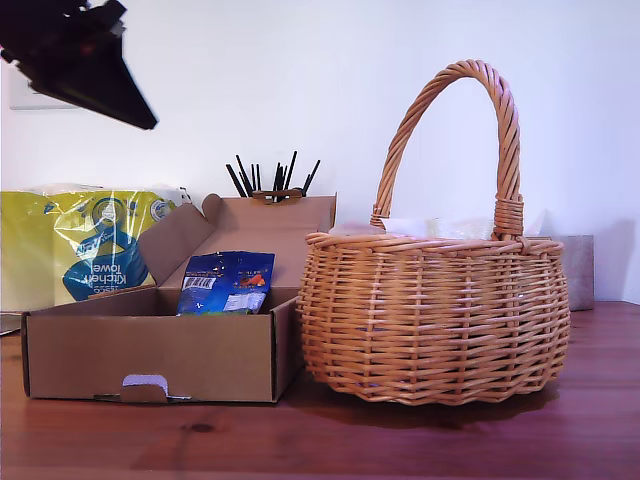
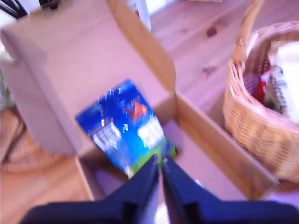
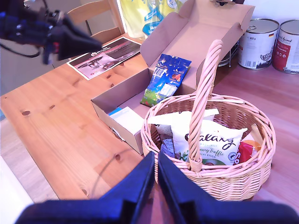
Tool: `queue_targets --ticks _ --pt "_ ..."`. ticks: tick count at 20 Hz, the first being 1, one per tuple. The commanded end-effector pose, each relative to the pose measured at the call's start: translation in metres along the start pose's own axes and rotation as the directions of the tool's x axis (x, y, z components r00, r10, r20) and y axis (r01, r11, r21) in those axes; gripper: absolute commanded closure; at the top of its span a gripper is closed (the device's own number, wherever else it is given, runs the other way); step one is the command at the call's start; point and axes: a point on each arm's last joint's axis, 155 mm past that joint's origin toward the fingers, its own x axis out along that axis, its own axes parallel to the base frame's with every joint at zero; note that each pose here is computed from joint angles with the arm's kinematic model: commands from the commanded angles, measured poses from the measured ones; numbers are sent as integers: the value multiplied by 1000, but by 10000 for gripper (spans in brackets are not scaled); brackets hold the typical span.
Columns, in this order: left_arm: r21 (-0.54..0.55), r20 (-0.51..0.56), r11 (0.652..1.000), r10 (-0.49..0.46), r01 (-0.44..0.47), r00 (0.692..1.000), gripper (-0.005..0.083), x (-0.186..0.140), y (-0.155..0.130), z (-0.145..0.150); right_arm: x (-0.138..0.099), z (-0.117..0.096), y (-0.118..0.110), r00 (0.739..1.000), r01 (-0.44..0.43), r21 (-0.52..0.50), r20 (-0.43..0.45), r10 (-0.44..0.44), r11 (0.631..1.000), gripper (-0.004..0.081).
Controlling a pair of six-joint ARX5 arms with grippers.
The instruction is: Move the bags of Easter eggs from the cardboard box on the left into the woven basket on the right side.
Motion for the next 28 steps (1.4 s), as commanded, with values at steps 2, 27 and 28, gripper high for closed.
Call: queue_targets --ticks 2,27,28 --pt "-8 -44 1000 -14 14 999 6 35 5 -25 -1 2 2 1000 -8 -11 6 8 1000 782" --pt "-472 -214 876 -3 -100 977 7 173 24 -121 -1 2 2 1000 -8 -11 7 8 1000 782" --pt "-481 -237 871 -14 -105 971 7 174 21 -129 -1 2 2 1000 -8 -11 7 8 1000 782"
